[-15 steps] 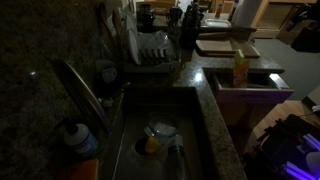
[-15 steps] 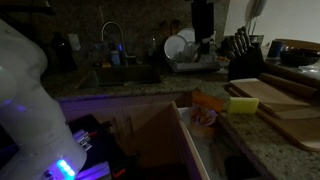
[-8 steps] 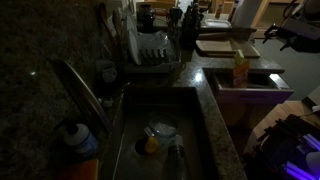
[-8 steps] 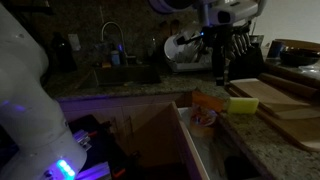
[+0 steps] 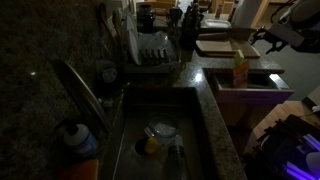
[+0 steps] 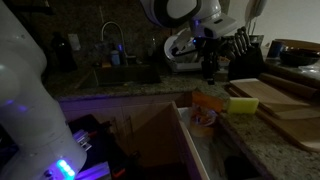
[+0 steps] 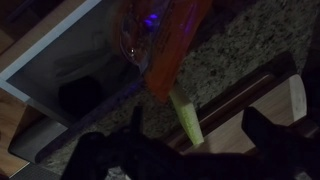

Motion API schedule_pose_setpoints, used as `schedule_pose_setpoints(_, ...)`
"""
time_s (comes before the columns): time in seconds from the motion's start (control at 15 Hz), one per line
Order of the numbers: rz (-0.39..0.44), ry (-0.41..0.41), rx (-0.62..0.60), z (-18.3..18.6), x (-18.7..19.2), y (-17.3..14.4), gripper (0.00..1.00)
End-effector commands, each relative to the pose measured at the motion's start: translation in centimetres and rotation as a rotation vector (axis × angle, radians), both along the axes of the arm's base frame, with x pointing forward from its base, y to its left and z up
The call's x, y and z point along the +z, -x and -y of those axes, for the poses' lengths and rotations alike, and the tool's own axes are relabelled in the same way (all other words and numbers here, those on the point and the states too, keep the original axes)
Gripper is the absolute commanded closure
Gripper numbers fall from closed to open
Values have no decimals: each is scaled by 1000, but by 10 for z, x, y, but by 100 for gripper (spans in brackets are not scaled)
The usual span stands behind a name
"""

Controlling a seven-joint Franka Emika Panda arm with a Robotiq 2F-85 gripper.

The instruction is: Take the orange object from the drawer and place it on the countertop

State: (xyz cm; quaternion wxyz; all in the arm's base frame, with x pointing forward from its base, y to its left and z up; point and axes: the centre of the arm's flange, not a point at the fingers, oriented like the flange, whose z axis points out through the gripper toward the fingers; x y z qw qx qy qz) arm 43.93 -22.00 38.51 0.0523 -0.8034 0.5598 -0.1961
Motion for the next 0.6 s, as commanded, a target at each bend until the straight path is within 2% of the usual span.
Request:
schedule_pose_setpoints(0.0, 1, 38, 2, 2, 2, 0, 0)
schedule_pose_setpoints(0.13, -134, 13, -87, 21, -16, -27, 0)
schedule_pose_setpoints(0.27, -197, -20, -156, 36, -40, -43, 0)
schedule_pose_setpoints(0.53, -360, -138, -240, 34, -77, -64, 0)
